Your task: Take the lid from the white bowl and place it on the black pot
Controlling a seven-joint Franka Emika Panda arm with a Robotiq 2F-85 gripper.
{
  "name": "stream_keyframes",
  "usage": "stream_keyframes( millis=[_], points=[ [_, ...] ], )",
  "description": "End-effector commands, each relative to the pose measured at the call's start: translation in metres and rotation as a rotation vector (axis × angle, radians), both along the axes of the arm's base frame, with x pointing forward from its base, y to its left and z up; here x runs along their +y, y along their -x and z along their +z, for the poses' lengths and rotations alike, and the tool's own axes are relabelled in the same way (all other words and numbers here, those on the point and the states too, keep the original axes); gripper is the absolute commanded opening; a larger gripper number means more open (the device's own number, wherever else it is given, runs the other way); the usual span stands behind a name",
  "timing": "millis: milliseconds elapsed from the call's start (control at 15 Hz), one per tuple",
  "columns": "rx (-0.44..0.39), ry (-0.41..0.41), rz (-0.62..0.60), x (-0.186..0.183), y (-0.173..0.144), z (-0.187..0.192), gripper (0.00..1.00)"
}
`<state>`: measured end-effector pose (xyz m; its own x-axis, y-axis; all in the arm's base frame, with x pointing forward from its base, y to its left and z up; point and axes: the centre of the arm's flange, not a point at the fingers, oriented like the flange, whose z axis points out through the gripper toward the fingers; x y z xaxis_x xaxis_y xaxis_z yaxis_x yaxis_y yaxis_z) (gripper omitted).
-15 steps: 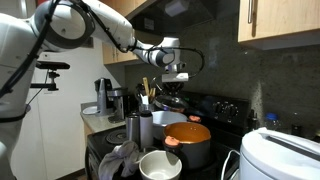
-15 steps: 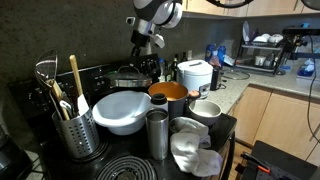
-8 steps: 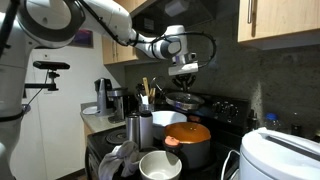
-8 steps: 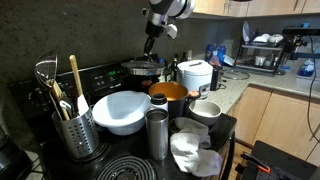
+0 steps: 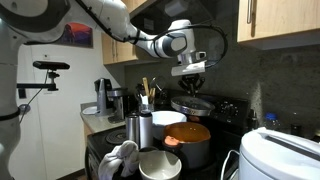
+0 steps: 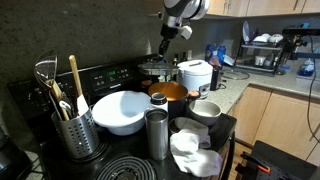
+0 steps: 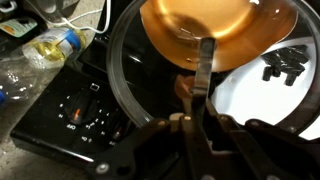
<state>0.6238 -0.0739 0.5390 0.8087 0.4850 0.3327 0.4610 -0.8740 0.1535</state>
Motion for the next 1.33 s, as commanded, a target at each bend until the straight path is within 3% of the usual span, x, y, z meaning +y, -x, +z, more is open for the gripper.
stream_keyframes(
  millis=[0,467,933,1267],
  points=[
    [0.013,-0.002,-0.046,0.000,0.042,0.003,0.04],
    [0.034,-0.013,-0.085,-0.005,0.072,-0.026,0.04],
    [-0.057,-0.009,-0.143,-0.007,0.078,-0.046,0.04],
    [-0.073,0.003,-0.169,-0.006,0.077,-0.063,0.04]
  ],
)
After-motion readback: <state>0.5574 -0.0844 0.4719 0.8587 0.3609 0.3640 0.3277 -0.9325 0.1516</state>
